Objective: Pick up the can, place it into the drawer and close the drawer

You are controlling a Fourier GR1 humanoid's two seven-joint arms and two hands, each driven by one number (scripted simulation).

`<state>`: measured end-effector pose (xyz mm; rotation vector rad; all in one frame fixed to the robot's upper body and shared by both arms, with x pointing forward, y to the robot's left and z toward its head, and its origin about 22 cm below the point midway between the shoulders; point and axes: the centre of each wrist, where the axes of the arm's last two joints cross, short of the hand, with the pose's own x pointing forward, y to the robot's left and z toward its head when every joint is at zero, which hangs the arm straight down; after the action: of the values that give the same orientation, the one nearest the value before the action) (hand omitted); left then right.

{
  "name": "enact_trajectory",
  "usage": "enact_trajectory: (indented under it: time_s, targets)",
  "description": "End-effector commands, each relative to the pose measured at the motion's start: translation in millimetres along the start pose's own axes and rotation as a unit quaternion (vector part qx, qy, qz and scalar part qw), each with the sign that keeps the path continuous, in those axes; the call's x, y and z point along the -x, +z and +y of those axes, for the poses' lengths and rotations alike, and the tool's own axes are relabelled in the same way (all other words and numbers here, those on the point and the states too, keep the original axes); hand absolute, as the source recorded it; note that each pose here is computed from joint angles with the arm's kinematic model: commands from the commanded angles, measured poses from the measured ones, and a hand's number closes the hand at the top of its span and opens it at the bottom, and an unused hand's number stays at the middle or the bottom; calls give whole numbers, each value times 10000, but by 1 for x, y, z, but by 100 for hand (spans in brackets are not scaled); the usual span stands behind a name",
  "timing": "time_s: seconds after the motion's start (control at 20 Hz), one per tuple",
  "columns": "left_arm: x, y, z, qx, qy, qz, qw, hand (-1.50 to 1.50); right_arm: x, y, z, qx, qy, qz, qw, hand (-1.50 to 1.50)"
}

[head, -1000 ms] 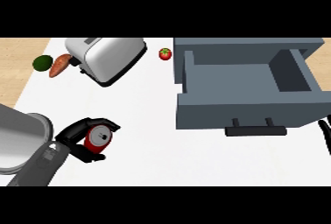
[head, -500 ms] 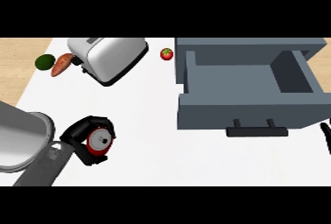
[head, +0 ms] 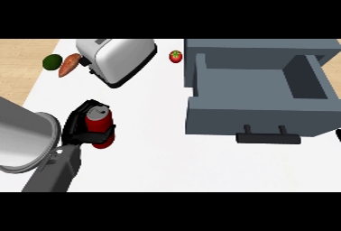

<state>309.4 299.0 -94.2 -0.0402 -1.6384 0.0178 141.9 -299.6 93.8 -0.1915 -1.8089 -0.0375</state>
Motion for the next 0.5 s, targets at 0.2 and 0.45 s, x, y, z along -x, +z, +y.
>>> enact_trajectory:
  time_s: [0.2, 0.45]
  targets:
    - [-60, -16, -50, -169, 45, -218, 9996, 150, 4, 6, -6, 60, 22, -37, 10000, -150]
    - [-109, -31, -97, 6, -99, -664, 9977, 150, -11, -1, -1, 13, 40, -68, 10000, -150]
